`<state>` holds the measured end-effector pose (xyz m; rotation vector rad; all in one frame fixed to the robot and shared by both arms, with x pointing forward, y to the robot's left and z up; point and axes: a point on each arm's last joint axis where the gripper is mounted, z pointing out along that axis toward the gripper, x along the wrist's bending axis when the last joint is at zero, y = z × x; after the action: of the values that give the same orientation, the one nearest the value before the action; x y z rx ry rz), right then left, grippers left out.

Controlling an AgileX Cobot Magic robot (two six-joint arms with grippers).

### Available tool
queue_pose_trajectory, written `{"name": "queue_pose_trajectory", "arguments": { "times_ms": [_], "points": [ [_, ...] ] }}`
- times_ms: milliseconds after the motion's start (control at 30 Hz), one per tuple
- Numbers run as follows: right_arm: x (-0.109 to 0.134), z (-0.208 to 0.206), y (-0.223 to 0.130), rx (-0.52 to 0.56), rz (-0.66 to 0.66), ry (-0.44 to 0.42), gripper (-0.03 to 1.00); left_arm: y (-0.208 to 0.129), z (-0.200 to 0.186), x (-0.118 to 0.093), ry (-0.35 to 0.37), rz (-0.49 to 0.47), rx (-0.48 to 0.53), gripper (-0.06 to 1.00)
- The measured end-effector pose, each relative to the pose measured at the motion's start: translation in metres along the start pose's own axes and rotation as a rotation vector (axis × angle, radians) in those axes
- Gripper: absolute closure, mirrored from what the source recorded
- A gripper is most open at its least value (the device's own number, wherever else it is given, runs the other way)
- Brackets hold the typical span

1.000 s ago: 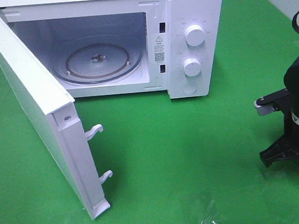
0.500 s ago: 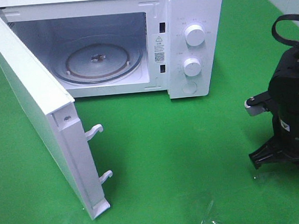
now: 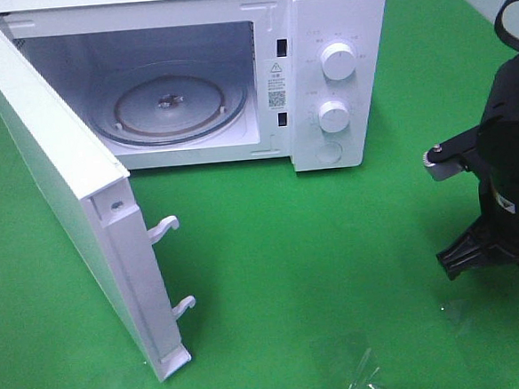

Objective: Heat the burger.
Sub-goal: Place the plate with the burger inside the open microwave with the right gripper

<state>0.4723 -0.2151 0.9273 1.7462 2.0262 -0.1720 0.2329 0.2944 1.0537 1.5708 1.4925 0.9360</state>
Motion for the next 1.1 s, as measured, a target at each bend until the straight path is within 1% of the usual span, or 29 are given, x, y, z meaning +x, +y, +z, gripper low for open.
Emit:
{"name": "queue_pose_trajectory", "arguments": {
  "times_ms": [267,367,400,467,567,600,633,733,767,833,867,900,1000,1033,1067,1100],
  "points": [
    [0.008,-0.02,-0.006,-0.067,-0.06,0.01,0.95,0.0,0.0,0.0,0.0,0.0,0.0,-0.03],
    [0.015,-0.023,-0.019,-0.08,-0.125,0.008,0.95,0.0,0.0,0.0,0.0,0.0,0.0,-0.03],
    [0.015,-0.023,-0.019,-0.08,-0.125,0.008,0.95,0.0,0.0,0.0,0.0,0.0,0.0,-0.03],
    [0.02,-0.027,-0.034,-0.093,-0.179,0.014,0.95,0.0,0.0,0.0,0.0,0.0,0.0,-0.03],
    [0.022,-0.028,-0.038,-0.096,-0.196,0.015,0.95,0.0,0.0,0.0,0.0,0.0,0.0,-0.03],
    [0.026,-0.03,-0.044,-0.104,-0.231,0.019,0.95,0.0,0.0,0.0,0.0,0.0,0.0,-0.03],
    [0.026,-0.03,-0.044,-0.104,-0.231,0.019,0.95,0.0,0.0,0.0,0.0,0.0,0.0,-0.03],
    [0.036,-0.035,-0.055,-0.126,-0.3,0.029,0.95,0.0,0.0,0.0,0.0,0.0,0.0,-0.03],
    [0.036,-0.035,-0.055,-0.126,-0.3,0.029,0.95,0.0,0.0,0.0,0.0,0.0,0.0,-0.03],
    [0.047,-0.041,-0.062,-0.153,-0.361,0.04,0.95,0.0,0.0,0.0,0.0,0.0,0.0,-0.03],
    [0.047,-0.041,-0.062,-0.153,-0.361,0.04,0.95,0.0,0.0,0.0,0.0,0.0,0.0,-0.03],
    [0.052,-0.044,-0.066,-0.169,-0.393,0.047,0.95,0.0,0.0,0.0,0.0,0.0,0.0,-0.03],
    [0.055,-0.046,-0.067,-0.177,-0.408,0.05,0.95,0.0,0.0,0.0,0.0,0.0,0.0,-0.03],
    [0.06,-0.049,-0.071,-0.194,-0.442,0.056,0.95,0.0,0.0,0.0,0.0,0.0,0.0,-0.03],
    [0.06,-0.049,-0.071,-0.194,-0.442,0.056,0.95,0.0,0.0,0.0,0.0,0.0,0.0,-0.03],
    [0.065,-0.052,-0.075,-0.208,-0.47,0.061,0.95,0.0,0.0,0.0,0.0,0.0,0.0,-0.03]
  ]
}}
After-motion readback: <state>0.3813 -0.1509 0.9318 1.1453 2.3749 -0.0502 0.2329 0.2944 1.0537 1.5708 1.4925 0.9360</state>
